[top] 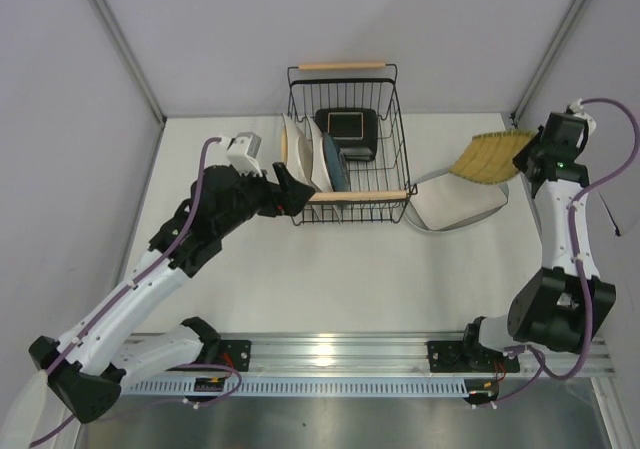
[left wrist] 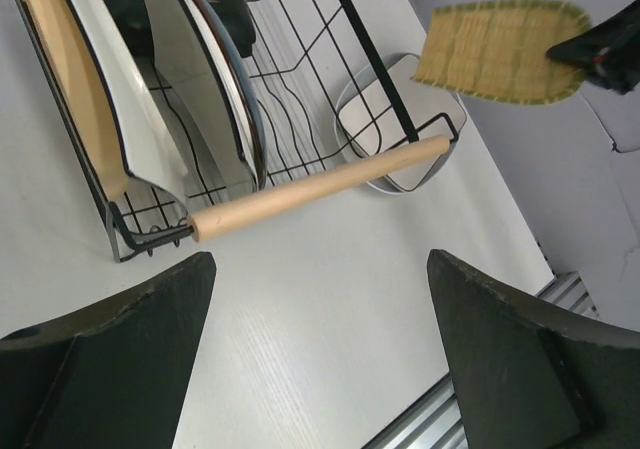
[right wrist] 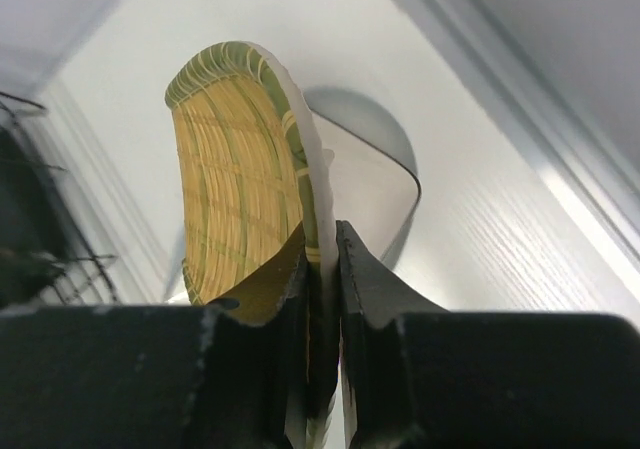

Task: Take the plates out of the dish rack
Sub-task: Place the plate on the table

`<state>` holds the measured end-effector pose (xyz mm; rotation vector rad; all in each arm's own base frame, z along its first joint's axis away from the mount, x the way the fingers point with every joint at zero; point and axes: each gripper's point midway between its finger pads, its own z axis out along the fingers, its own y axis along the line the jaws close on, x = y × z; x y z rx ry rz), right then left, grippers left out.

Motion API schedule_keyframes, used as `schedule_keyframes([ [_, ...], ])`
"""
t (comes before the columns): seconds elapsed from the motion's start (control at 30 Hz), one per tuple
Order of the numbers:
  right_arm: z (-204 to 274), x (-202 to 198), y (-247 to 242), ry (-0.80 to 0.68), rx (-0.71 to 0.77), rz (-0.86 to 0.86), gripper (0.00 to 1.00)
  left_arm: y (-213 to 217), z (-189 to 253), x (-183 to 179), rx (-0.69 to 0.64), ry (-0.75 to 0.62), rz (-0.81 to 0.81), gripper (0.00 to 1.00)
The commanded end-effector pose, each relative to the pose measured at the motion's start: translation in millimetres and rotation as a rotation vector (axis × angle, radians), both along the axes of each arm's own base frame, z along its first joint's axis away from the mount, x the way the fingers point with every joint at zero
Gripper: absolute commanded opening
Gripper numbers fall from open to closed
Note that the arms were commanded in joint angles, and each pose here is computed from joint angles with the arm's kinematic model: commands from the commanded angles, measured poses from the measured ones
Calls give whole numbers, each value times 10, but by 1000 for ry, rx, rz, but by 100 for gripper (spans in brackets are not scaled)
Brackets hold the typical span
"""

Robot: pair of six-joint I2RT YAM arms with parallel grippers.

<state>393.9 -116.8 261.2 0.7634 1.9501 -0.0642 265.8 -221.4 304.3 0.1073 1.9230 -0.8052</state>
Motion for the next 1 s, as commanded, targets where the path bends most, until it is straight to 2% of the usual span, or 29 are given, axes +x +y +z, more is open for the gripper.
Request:
schedule_keyframes([
  [0.0, 95, 237, 35, -148, 70, 106, 0, 37, 86, -105, -63, -30, -15, 94],
  [0.17, -157, 391, 88, -143, 70, 215, 0, 98, -16, -202, -72, -27, -22, 94],
  [0.43, -573, 624, 343, -132, 39, 521, 0, 154, -33, -287, -91, -41, -35, 94],
  [0.53, -812, 706, 438, -118, 83, 613, 0, 139, -60, -317, -96, -33, -51, 94],
  [0.67, -1011, 736, 577, -149, 220, 738, 0, 157, -91, -338, -99, -31, -50, 94],
  [0.87, -1273, 731, 454, -147, 372, 714, 0, 218, -63, -360, -107, -47, -35, 95],
  [0.97, -1599, 647, 303, -22, 425, 595, 0, 218, -64, -345, -109, -45, -31, 95],
])
